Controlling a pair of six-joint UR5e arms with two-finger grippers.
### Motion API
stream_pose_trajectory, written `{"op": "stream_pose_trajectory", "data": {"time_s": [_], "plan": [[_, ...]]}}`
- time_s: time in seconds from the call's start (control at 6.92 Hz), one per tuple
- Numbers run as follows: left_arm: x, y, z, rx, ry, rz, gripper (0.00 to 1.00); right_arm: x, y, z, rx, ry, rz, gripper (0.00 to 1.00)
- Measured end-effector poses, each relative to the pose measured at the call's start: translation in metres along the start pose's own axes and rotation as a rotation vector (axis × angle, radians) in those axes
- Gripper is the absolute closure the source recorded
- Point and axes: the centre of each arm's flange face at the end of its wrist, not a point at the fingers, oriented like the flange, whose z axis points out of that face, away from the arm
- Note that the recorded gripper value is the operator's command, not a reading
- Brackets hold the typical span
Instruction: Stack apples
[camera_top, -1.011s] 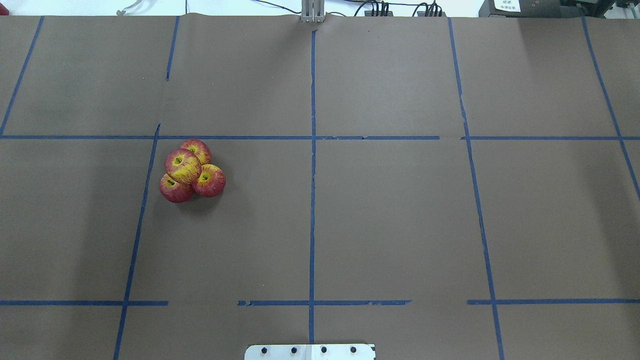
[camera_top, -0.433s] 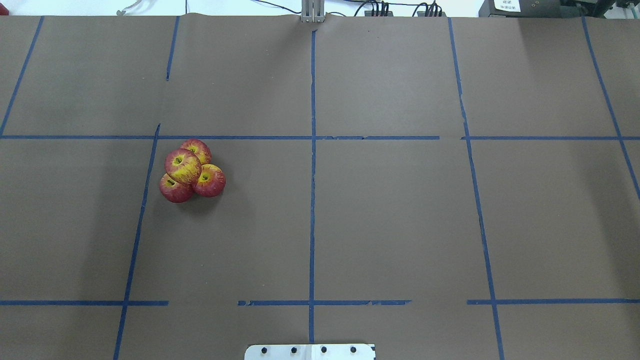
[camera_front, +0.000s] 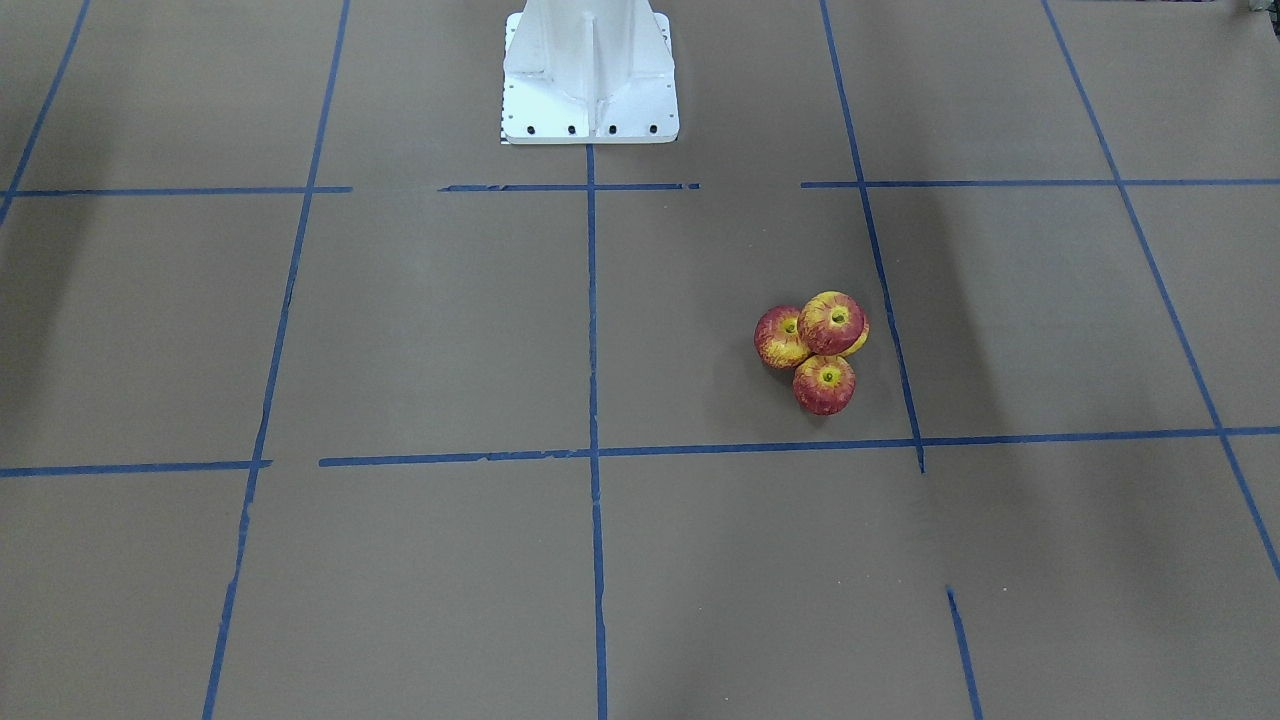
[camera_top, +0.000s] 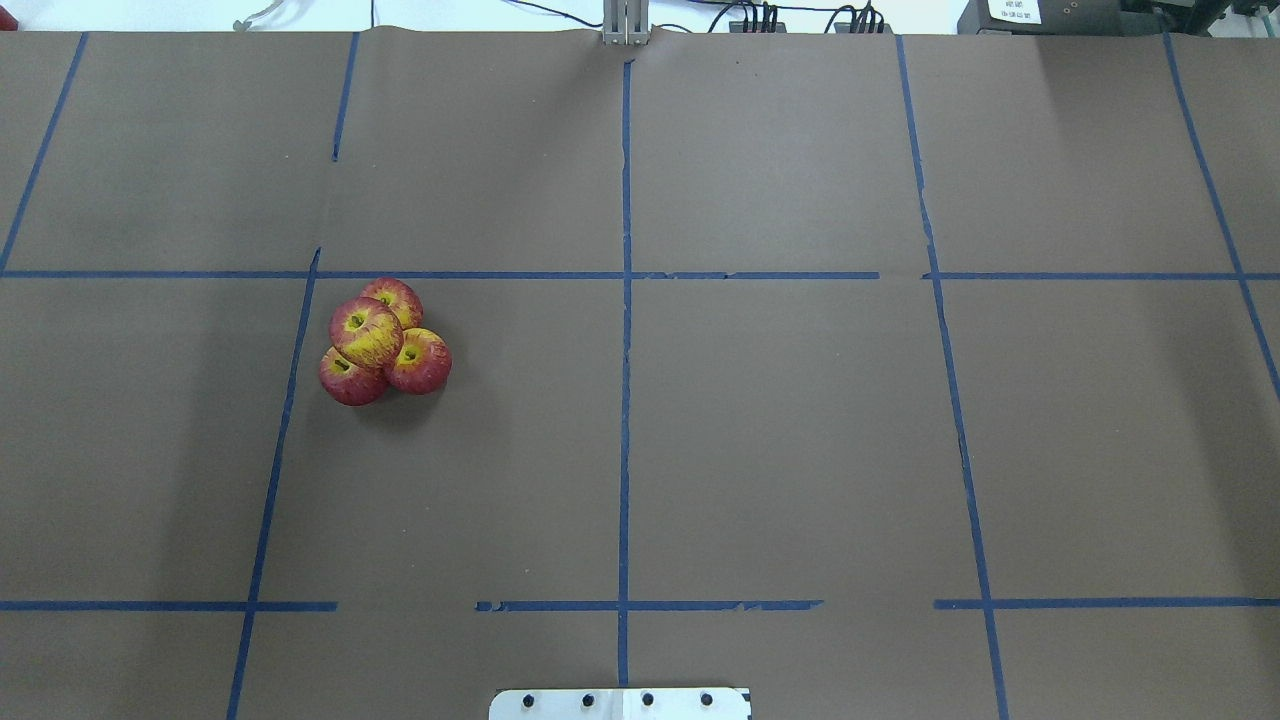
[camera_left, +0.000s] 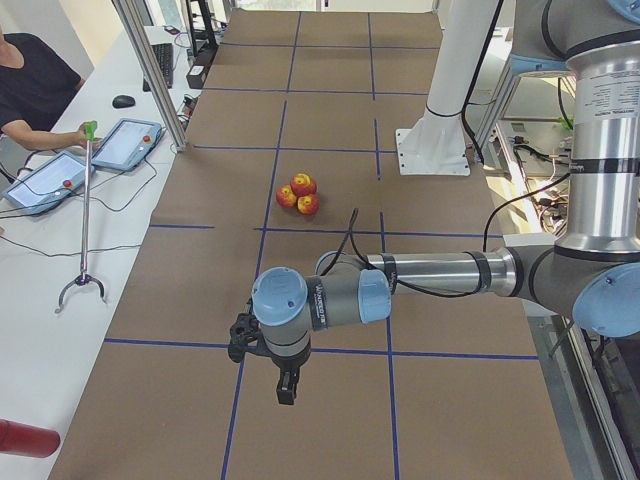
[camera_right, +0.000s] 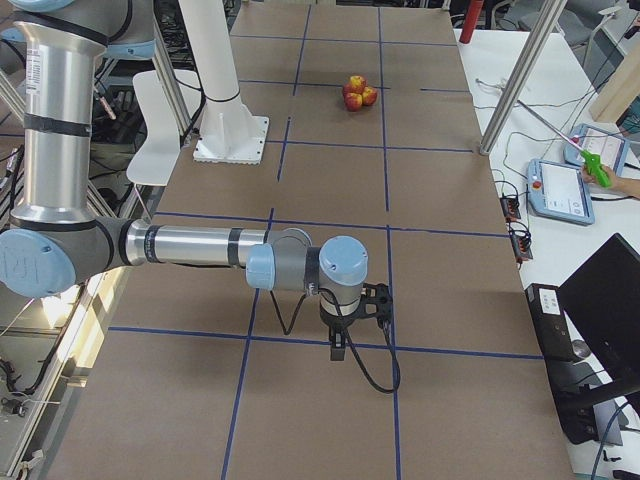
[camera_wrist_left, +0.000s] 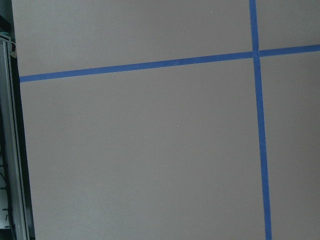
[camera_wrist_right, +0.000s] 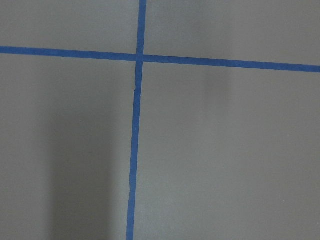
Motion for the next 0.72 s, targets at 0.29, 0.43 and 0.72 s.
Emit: {"op": "stream_pose_trajectory", "data": {"time_s": [0.29, 0.43, 0.72], "plan": [[0.002, -0.001, 0.004, 0.000, 0.030, -0.002, 0.00, 0.000, 0.000, 0.000, 0.000, 0.000, 0.000, 0.00], [0.002, -0.002, 0.010, -0.007, 0.035, 0.002, 0.00, 0.000, 0.000, 0.000, 0.000, 0.000, 0.000, 0.00], [0.004, -0.005, 0.016, -0.005, 0.032, 0.021, 0.00, 0.000, 0.000, 0.000, 0.000, 0.000, 0.000, 0.00]]}}
